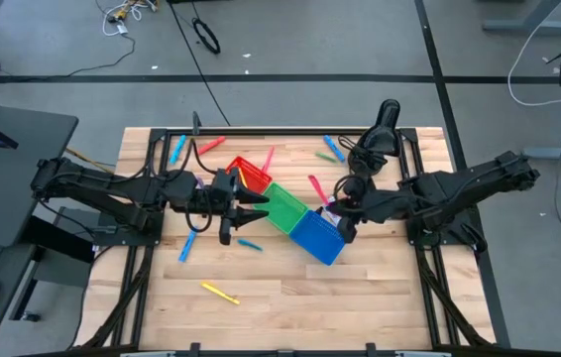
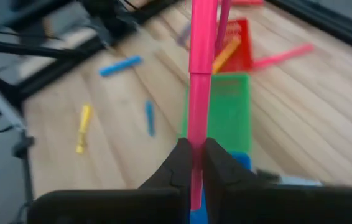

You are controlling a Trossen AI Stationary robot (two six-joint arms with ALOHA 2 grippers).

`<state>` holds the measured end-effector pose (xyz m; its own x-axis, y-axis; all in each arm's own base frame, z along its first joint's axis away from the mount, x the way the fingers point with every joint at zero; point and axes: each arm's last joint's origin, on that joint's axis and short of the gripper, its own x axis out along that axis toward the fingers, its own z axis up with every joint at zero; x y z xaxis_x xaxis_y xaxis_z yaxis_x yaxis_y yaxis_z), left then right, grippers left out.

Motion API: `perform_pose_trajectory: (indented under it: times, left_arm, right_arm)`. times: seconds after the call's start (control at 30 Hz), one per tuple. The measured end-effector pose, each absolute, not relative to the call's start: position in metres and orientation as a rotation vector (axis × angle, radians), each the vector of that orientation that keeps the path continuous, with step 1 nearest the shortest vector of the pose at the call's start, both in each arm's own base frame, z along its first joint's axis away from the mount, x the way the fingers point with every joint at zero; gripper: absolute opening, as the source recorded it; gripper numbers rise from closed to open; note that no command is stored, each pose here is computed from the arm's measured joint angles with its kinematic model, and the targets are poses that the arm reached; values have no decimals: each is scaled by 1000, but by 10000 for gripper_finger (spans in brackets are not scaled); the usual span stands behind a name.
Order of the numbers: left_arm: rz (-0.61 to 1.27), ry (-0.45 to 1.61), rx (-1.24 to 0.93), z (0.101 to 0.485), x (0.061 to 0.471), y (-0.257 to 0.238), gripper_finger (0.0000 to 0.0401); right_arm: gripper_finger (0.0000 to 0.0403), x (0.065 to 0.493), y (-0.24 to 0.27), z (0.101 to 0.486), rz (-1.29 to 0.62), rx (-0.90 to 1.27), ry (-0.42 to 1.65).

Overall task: Pick & Place Markers
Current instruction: Put the bottom pink marker pen into the red bin

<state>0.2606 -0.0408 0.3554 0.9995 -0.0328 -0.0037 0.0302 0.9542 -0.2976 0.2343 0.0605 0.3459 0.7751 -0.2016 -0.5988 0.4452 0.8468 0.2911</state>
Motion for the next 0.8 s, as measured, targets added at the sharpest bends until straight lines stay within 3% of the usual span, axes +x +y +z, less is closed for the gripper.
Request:
perform_pose_trajectory:
  times: [0.8]
  left_arm:
    - [-40,-94,-311,366,260,-39,174]
  right_arm:
    - [9,258,69,397,-59,209,102]
